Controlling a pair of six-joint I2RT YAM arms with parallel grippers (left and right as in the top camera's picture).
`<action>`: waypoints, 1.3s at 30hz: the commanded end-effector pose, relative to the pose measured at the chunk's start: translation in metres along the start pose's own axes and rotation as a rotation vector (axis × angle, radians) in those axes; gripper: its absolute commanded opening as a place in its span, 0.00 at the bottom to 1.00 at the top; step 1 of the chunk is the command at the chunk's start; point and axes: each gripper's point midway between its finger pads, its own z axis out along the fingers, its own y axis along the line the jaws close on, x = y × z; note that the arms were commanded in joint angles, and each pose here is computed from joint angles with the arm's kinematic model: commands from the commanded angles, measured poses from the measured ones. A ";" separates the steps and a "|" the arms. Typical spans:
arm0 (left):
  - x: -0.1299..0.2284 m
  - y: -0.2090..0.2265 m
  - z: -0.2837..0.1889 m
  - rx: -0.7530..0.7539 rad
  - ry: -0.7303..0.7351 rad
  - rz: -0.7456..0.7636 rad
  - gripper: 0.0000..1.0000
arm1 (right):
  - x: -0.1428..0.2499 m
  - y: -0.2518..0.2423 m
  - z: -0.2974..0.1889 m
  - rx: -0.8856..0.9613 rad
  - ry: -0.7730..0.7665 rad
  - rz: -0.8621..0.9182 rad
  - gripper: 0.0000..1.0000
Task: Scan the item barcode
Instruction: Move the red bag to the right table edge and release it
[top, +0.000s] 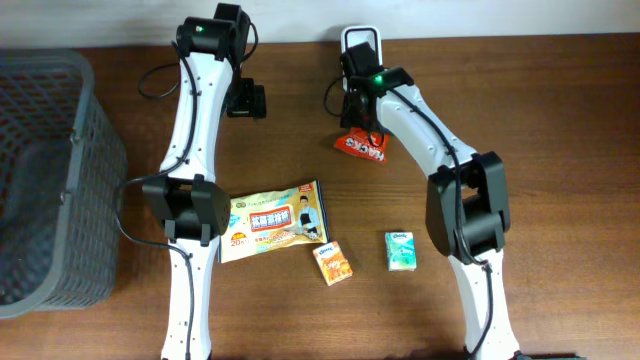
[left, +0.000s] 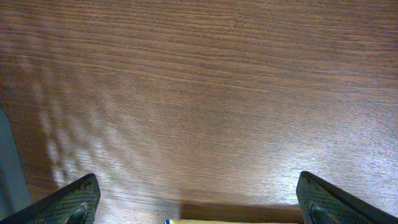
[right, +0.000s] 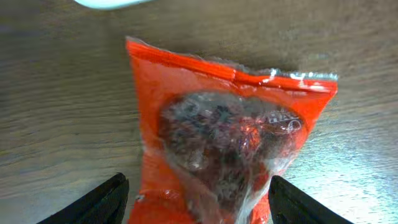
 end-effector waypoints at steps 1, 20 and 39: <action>0.002 -0.002 0.005 0.007 0.016 -0.006 0.99 | 0.006 -0.014 0.022 0.034 0.035 0.033 0.72; 0.002 -0.002 0.005 0.007 0.015 -0.005 0.99 | -0.097 0.017 -0.081 -0.209 -0.289 -0.075 0.04; 0.001 -0.002 0.005 0.008 0.014 -0.005 0.99 | -0.179 -0.221 -0.159 0.102 -0.514 0.361 0.04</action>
